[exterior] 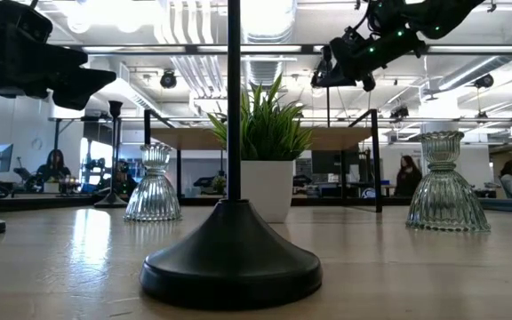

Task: Pick & Place candle stick holders
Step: Put the black candlestick holder on the shelf, then align the black candlestick holder with the black candlestick holder on the shelf

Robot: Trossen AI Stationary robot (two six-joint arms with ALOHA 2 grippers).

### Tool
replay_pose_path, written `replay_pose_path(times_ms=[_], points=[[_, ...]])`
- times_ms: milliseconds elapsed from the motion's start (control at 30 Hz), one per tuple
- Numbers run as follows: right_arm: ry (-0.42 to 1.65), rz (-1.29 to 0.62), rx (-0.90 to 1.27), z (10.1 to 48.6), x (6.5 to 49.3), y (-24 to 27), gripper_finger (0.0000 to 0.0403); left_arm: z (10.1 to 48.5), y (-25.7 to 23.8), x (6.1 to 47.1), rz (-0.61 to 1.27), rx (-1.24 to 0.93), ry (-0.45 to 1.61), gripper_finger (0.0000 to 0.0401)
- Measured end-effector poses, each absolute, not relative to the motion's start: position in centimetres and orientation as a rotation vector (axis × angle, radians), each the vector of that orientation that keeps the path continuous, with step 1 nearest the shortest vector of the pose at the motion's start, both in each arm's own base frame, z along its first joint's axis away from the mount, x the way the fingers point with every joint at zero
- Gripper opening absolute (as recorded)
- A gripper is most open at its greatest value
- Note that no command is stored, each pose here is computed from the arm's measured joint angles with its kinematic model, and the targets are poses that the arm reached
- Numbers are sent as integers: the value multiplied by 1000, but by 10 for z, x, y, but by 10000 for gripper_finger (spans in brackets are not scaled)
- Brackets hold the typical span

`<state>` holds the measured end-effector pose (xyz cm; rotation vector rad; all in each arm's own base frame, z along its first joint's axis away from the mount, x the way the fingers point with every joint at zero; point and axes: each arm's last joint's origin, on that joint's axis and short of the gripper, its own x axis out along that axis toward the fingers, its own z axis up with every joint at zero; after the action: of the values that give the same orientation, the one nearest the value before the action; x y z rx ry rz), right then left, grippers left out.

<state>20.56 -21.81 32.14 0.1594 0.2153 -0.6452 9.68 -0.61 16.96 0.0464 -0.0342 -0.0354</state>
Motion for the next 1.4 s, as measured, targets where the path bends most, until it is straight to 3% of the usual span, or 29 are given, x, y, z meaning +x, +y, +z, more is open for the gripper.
replay_pose_path(times_ms=[367, 1067, 1400], points=[[218, -637, 164, 321, 206, -218, 23, 170, -6, 97, -35, 47, -34, 300], [268, -638, 76, 342, 183, -193, 192, 170, -6, 97, -36, 47, -34, 300], [361, -610, 99, 356, 149, -153, 208, 170, -6, 97, -36, 47, -34, 300]])
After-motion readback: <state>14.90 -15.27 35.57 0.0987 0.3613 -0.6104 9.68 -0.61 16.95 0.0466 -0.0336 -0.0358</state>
